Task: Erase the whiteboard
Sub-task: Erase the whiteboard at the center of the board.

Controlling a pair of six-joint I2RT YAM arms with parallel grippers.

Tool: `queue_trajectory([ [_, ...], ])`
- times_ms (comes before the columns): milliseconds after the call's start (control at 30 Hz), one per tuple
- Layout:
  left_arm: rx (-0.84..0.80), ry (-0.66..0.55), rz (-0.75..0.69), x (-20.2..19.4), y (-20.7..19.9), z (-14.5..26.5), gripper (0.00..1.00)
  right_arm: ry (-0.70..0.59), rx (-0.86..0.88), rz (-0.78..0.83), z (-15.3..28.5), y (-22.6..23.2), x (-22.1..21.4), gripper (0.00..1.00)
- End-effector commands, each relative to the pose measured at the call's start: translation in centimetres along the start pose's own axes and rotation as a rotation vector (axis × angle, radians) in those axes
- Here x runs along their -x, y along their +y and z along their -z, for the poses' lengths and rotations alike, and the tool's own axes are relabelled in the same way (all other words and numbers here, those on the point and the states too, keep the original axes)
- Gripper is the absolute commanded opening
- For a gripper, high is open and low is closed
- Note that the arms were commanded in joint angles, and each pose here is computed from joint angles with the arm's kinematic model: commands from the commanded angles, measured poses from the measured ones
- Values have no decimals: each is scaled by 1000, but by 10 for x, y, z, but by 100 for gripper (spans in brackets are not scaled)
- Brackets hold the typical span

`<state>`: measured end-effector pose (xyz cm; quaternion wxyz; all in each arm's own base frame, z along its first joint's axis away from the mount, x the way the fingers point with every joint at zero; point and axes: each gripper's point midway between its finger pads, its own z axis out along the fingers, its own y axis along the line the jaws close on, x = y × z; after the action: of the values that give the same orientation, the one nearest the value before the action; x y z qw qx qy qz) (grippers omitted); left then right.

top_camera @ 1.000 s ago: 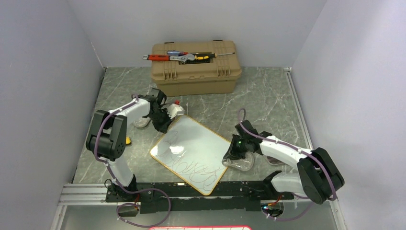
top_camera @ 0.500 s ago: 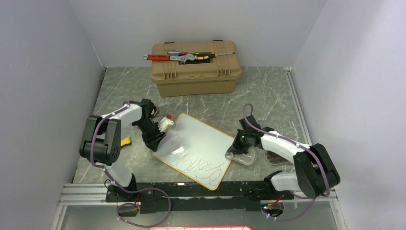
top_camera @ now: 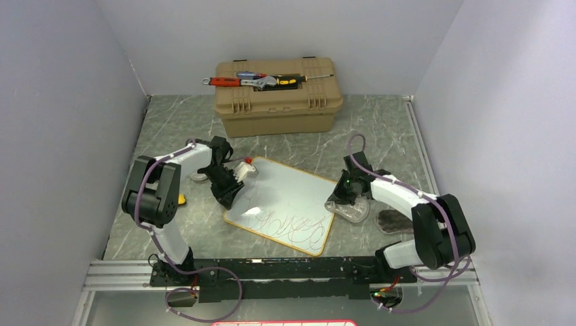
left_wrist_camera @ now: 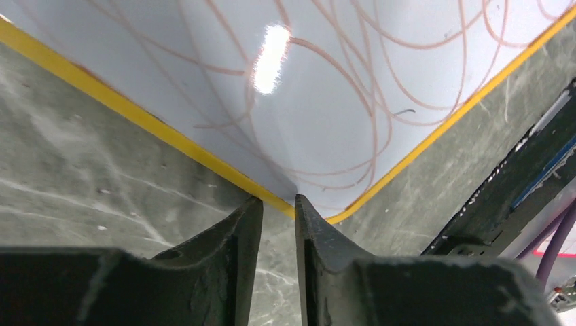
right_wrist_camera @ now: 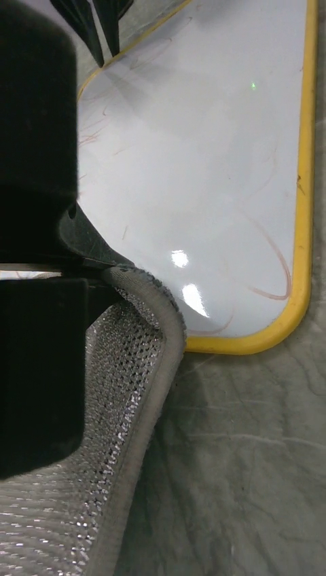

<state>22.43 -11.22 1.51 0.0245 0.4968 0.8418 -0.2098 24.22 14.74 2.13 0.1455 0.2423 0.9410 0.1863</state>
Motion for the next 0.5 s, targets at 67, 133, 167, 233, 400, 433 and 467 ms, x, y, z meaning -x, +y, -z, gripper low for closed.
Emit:
queue_trajectory([
  [67,56,-95,8,31,26,-15,27,-83,111,101,51,37,21,0],
  [133,47,-98,14,30,23,-15,25,-57,156,129,67,44,10,0],
  [167,41,-96,20,29,21,-15,25,-29,167,140,70,44,0,0],
  [233,31,-94,32,28,18,-15,25,32,181,160,74,40,-25,0],
  [400,44,-120,35,36,19,-3,38,175,179,188,83,17,-86,0],
  [433,54,-135,31,39,21,2,40,196,164,199,86,12,-94,0],
  [467,62,-148,30,42,24,6,41,208,146,213,91,7,-100,0],
])
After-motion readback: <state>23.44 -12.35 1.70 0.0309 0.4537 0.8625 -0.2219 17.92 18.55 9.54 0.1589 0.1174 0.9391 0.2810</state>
